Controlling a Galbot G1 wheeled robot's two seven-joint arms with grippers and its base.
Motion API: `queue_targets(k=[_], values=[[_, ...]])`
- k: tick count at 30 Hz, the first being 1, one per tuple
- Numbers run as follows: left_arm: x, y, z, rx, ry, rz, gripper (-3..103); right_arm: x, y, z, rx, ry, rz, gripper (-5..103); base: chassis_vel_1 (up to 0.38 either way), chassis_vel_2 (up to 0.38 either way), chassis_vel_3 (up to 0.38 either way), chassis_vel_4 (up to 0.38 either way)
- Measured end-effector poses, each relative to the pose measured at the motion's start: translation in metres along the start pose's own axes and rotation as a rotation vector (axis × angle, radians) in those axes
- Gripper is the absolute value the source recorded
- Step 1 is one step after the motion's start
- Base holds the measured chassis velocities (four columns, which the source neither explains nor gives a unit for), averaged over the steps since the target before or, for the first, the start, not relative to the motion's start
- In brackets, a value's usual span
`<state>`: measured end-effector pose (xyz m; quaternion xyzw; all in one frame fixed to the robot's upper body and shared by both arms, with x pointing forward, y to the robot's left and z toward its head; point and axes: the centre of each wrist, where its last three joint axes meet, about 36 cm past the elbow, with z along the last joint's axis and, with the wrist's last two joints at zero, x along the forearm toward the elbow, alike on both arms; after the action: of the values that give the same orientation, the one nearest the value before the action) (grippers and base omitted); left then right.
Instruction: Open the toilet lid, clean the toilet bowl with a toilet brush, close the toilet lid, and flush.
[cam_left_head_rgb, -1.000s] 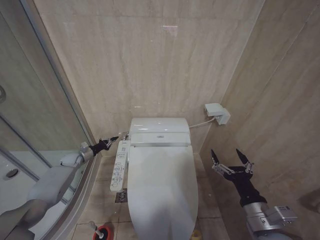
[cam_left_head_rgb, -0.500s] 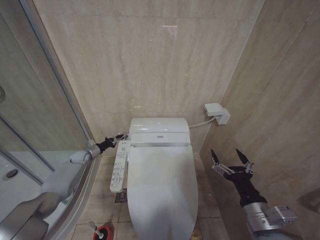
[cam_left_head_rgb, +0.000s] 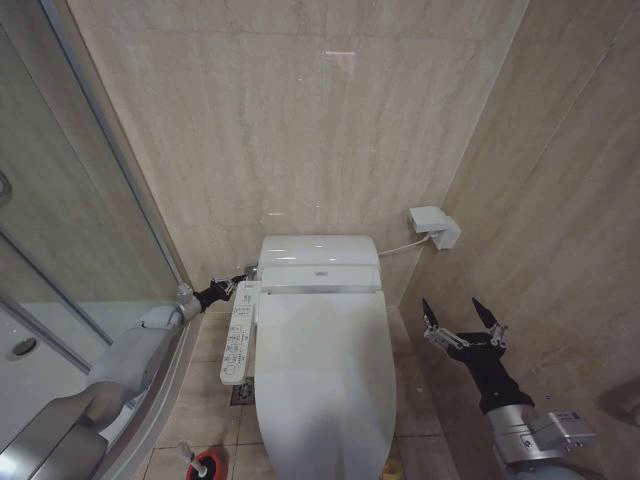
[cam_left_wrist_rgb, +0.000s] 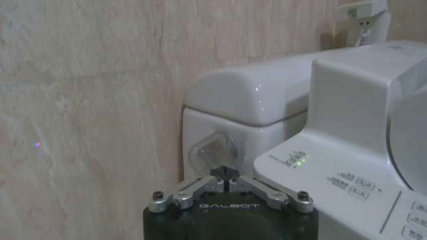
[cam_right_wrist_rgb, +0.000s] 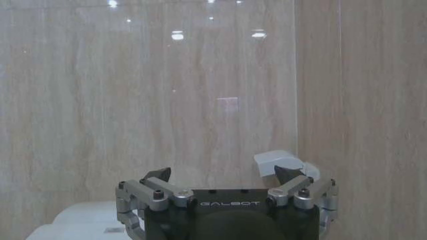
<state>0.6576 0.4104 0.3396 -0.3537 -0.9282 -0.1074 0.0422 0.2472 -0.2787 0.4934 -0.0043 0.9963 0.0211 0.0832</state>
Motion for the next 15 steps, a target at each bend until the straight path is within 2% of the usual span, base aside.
queue_targets(k=[15], values=[[-0.019, -0.012, 0.006, 0.039, 0.003, -0.025, 0, 0.0, 0.0, 0.0, 0.0, 0.0, 0.0, 100, 0.0, 0.0, 0.0, 0.0]])
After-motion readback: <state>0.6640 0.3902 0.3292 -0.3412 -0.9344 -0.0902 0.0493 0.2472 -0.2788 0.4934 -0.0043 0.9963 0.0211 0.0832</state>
